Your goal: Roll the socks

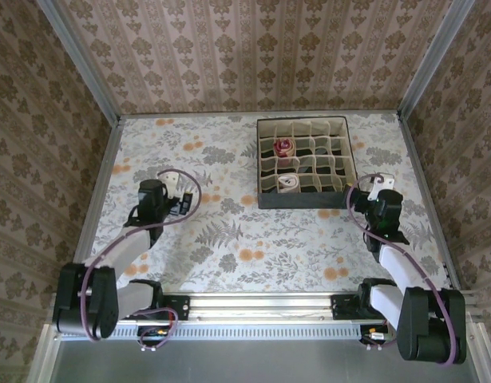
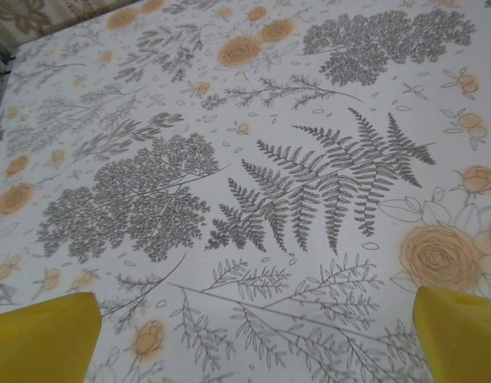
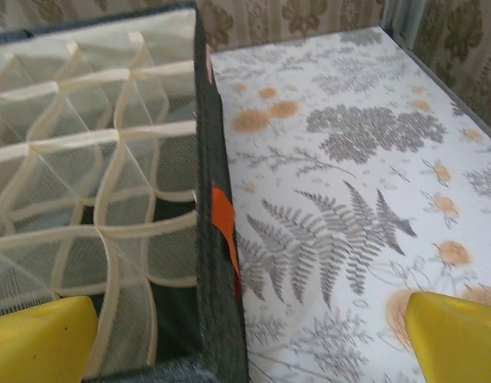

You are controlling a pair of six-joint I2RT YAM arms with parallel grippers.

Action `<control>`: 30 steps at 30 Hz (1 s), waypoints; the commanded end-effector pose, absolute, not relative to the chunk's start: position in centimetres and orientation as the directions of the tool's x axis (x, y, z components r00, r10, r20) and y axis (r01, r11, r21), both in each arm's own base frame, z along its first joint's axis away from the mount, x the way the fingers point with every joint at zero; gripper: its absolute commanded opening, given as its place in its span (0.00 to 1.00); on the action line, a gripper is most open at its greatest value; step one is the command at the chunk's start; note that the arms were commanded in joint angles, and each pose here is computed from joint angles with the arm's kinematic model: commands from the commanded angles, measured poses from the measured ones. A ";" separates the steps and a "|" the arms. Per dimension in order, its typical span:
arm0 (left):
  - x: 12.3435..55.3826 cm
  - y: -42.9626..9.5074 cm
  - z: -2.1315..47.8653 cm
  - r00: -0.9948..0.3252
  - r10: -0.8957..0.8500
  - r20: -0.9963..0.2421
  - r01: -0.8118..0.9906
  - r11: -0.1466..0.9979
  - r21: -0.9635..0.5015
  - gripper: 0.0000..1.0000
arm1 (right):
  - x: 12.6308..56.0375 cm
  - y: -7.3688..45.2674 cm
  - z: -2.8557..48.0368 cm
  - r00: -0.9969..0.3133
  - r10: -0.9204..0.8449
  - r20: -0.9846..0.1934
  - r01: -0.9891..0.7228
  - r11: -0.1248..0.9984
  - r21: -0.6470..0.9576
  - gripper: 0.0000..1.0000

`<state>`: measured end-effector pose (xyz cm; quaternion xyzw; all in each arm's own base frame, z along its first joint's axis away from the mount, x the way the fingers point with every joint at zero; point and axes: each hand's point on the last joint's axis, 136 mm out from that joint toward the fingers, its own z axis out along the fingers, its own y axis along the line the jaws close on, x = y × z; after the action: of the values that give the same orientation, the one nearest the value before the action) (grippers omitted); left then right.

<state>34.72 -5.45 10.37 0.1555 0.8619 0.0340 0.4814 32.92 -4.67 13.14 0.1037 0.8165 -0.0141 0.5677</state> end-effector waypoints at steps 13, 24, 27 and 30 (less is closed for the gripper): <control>39.2 -4.3 11.4 -0.293 0.269 -0.918 0.150 0.961 0.233 1.00 | 36.5 -3.5 14.2 -0.172 0.173 -0.970 0.098 0.983 0.158 1.00; 40.4 -2.3 10.7 -0.361 0.187 -0.914 0.100 0.982 0.162 1.00 | 37.9 -0.8 12.7 -0.227 0.071 -0.971 0.011 0.997 0.070 1.00; 40.3 -1.6 10.3 -0.341 0.147 -0.929 0.083 0.989 0.126 1.00 | 38.3 -0.7 11.1 -0.260 0.055 -0.964 0.031 0.998 0.048 1.00; 39.8 -1.4 9.8 -0.302 0.138 -0.943 0.084 0.989 0.118 1.00 | 38.9 -0.9 10.2 -0.280 0.043 -0.959 0.067 0.997 0.025 1.00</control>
<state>40.04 -1.22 9.64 0.0794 0.8203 0.0453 0.5645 38.69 -0.56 11.95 0.0368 0.7841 0.0223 0.6192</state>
